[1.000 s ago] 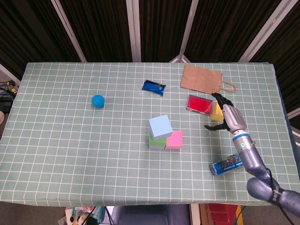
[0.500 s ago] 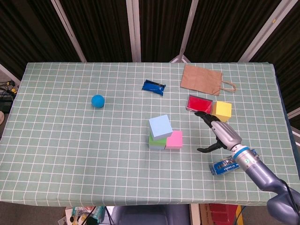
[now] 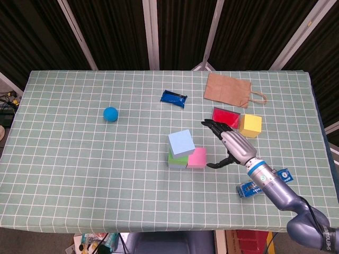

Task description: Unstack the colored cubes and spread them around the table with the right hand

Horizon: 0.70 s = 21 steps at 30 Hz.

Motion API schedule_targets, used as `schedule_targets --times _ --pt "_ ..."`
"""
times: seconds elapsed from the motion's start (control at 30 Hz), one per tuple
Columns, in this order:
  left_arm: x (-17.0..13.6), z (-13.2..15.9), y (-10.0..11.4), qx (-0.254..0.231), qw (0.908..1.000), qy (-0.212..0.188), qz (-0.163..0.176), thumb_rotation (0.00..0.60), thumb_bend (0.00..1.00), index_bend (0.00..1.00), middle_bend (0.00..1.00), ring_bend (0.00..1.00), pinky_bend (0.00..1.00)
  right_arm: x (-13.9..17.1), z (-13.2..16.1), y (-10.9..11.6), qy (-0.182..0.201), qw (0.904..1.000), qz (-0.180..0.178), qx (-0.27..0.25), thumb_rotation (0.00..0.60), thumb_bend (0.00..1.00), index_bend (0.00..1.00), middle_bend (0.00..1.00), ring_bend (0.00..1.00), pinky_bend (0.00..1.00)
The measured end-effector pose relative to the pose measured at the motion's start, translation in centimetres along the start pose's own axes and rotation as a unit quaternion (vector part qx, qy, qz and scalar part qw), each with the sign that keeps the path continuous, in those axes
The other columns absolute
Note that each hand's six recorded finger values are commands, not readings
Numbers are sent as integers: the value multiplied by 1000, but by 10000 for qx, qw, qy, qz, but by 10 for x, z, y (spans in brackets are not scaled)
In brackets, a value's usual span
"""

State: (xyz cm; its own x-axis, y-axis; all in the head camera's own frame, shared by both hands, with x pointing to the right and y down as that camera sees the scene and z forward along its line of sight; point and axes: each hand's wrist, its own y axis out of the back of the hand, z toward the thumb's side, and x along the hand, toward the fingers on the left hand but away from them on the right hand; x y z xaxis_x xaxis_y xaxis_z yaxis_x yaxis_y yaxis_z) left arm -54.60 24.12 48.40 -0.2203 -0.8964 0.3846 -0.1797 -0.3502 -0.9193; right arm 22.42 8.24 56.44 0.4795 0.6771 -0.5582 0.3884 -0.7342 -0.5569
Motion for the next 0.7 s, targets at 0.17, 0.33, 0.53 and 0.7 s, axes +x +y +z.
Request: schedule_targets --times 0.17,0.33,0.53,0.7 --pt "0 0 0 -9 10000 22 -7 600 285 76 0 0 10 -9 16 -5 71 9999 19 134 600 133 0 0 0 0" --pt "0 -1 0 -23 10000 51 -25 600 285 76 0 0 9 -19 37 -12 261 9994 29 216 600 133 0 0 0 0" --pt "1 -3 1 -38 9999 95 -27 600 285 83 0 0 9 -34 59 -19 395 9987 10 319 600 133 0 0 0 0" --pt "1 -3 2 -73 9999 87 -18 600 286 92 0 0 9 -47 70 -26 391 9987 10 320 600 133 0 0 0 0"
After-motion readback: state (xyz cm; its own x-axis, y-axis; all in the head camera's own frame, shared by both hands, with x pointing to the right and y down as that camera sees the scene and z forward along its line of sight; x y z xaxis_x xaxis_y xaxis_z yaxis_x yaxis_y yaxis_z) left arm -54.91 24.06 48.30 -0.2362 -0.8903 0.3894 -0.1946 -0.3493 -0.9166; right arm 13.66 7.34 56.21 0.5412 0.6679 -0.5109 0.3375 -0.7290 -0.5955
